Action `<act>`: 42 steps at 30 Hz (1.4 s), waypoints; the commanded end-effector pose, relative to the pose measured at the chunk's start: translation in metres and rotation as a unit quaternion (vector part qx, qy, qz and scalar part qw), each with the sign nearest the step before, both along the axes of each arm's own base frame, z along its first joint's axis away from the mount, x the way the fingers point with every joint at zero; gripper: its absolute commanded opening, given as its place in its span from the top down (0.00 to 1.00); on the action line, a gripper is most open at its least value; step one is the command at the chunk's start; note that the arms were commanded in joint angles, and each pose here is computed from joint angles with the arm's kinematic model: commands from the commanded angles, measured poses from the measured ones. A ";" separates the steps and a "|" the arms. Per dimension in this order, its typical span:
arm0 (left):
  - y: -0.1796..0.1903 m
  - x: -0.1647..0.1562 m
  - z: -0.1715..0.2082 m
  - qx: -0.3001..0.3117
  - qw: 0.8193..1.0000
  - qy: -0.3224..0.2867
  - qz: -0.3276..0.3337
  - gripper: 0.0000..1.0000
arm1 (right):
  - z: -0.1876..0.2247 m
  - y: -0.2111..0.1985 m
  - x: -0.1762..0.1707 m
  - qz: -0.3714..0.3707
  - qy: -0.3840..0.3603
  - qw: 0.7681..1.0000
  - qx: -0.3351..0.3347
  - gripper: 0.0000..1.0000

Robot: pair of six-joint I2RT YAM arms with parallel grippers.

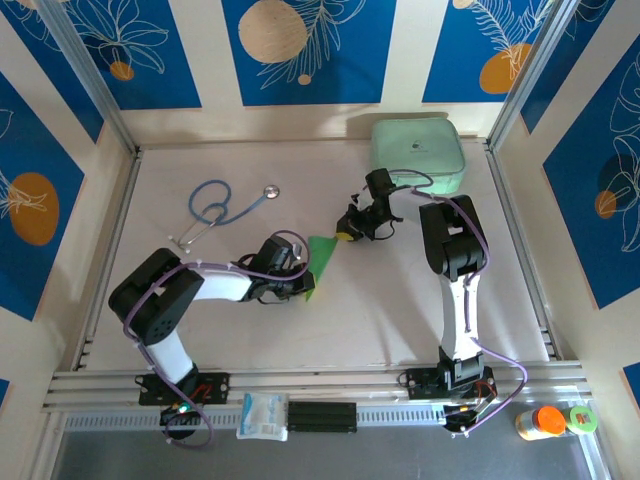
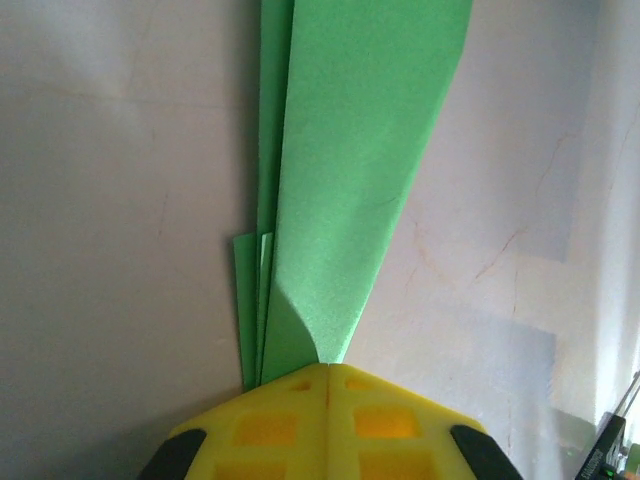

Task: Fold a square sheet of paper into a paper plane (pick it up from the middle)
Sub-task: Fold the wing for the fifth time at the center of the table, then turn over a paper plane at the center of the table.

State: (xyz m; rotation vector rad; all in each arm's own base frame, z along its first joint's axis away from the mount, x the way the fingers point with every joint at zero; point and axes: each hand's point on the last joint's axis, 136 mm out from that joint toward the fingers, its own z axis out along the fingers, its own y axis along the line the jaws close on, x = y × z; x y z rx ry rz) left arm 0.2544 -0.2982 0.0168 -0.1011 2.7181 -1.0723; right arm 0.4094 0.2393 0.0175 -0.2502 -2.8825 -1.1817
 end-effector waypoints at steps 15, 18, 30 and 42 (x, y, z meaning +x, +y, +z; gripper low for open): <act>0.022 0.009 0.063 0.059 0.998 -0.034 0.003 0.72 | 0.080 -0.054 0.004 -0.080 -0.136 0.977 -0.140 0.75; 0.048 0.020 0.084 0.076 0.994 -0.069 0.038 0.52 | 0.088 -0.057 -0.016 -0.083 -0.143 0.969 -0.181 0.61; 0.180 0.020 0.106 0.206 0.954 -0.144 0.160 0.01 | 0.072 0.015 -0.087 0.007 -0.104 0.942 -0.319 0.44; 0.196 0.008 0.083 0.194 0.960 -0.109 0.170 0.01 | 0.038 0.056 -0.094 0.017 -0.062 0.904 -0.424 0.40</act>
